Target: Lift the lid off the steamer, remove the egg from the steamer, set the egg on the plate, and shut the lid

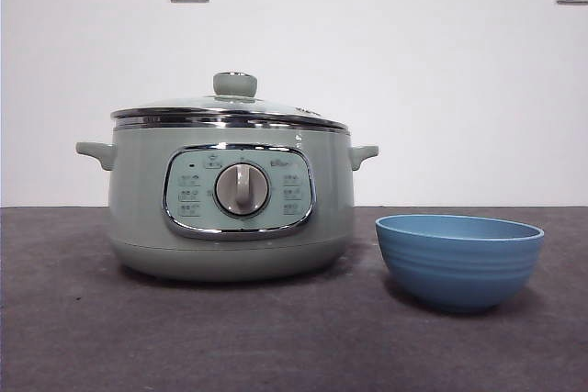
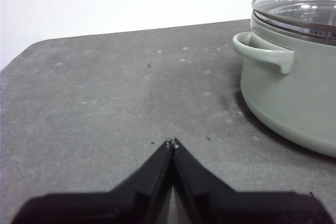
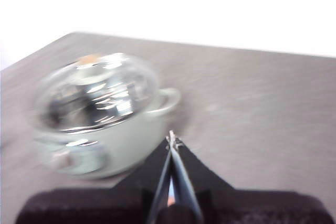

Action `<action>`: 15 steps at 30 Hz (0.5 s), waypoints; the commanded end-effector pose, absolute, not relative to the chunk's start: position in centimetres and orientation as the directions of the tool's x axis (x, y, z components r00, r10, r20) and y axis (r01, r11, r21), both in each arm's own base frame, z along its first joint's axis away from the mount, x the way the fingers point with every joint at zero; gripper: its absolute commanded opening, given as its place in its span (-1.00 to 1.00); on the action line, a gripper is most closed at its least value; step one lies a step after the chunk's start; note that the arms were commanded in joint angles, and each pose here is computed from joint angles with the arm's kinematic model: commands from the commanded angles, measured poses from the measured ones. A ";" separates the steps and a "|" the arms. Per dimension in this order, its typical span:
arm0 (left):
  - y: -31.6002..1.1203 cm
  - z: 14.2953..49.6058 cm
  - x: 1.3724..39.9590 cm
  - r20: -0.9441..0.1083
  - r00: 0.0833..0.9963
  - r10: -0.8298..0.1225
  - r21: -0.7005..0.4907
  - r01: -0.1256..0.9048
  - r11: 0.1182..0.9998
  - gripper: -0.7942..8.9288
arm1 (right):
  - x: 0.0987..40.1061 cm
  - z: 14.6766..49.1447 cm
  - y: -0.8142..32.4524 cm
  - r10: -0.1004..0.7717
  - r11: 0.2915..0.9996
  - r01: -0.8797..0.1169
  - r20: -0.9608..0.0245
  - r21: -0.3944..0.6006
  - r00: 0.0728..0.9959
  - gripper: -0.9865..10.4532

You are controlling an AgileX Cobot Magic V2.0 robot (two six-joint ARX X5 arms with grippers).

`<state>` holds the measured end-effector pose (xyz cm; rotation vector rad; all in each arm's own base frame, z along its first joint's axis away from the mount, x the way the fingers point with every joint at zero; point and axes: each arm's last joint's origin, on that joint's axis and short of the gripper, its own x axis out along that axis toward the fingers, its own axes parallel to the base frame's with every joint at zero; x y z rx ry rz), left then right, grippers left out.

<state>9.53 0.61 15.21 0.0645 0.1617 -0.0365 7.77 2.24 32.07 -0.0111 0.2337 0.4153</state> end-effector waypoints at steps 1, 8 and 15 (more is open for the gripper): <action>0.6 14.8 9.6 -0.170 0.985 -0.027 0.051 0.036 0.998 -0.84 | 8.4 27.7 1.9 0.349 0.936 -0.351 -0.182 0.025 0.919 -0.82; 0.6 14.8 9.6 -0.170 0.985 -0.027 0.051 0.036 0.998 -0.84 | 9.1 19.5 1.7 0.319 0.947 -0.315 -0.098 0.056 0.943 -0.82; 0.6 14.8 9.6 -0.170 0.985 -0.027 0.051 0.036 0.998 -0.84 | 9.3 16.0 1.7 0.320 0.947 -0.314 -0.132 0.064 0.938 -0.82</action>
